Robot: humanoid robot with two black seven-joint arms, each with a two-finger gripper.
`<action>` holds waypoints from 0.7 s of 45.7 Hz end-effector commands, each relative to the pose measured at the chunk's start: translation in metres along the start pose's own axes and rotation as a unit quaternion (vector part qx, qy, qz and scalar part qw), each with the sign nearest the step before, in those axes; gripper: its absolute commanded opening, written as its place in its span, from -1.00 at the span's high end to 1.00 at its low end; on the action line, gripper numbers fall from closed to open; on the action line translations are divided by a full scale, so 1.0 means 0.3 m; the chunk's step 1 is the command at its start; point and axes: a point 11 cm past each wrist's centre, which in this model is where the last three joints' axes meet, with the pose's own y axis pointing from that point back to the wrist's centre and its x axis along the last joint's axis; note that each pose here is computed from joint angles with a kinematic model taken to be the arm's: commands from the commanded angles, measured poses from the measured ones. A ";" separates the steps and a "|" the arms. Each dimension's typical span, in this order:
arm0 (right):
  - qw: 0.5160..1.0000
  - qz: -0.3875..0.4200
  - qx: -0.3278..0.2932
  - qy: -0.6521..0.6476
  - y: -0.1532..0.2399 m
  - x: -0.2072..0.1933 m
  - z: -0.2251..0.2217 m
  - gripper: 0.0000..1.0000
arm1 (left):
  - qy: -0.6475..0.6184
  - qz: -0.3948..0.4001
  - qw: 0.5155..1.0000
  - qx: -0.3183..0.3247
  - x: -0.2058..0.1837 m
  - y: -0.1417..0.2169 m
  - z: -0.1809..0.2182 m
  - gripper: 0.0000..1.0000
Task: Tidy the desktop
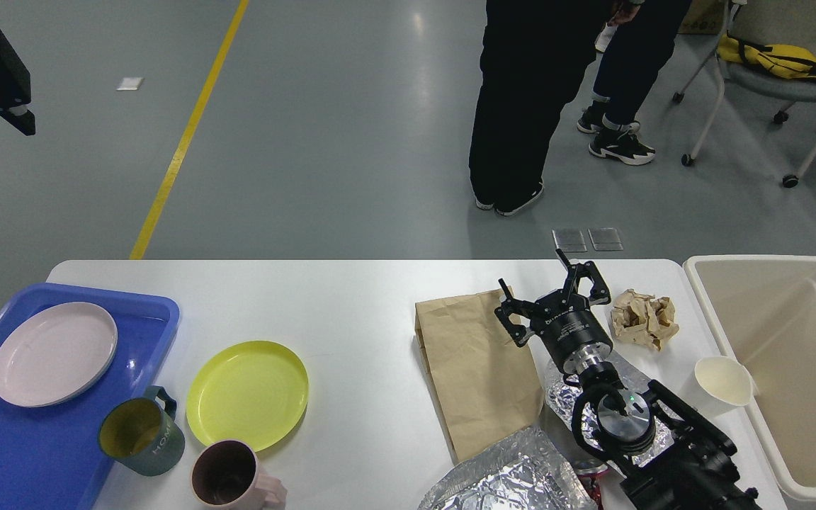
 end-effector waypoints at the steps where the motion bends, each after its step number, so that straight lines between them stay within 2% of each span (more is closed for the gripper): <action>1: 1.000 0.000 0.000 0.000 0.000 0.000 0.000 -1.00 | 0.014 -0.060 0.998 0.012 -0.054 -0.161 -0.032 -0.89; 9: 1.000 0.000 0.000 0.000 0.000 0.000 0.000 -1.00 | 0.063 -0.150 0.986 0.027 -0.179 -0.408 -0.115 -0.77; 20: 1.000 0.000 0.000 0.000 0.000 0.000 0.000 -1.00 | 0.116 -0.245 0.961 0.059 -0.374 -0.633 -0.236 -0.54; 26: 1.000 0.000 0.000 0.000 0.000 0.000 0.000 -1.00 | 0.098 -0.221 0.968 0.071 -0.424 -0.738 -0.275 -0.54; 32: 1.000 0.000 0.000 0.000 0.000 0.000 0.000 -1.00 | 0.063 -0.192 0.975 0.088 -0.438 -0.806 -0.249 -0.54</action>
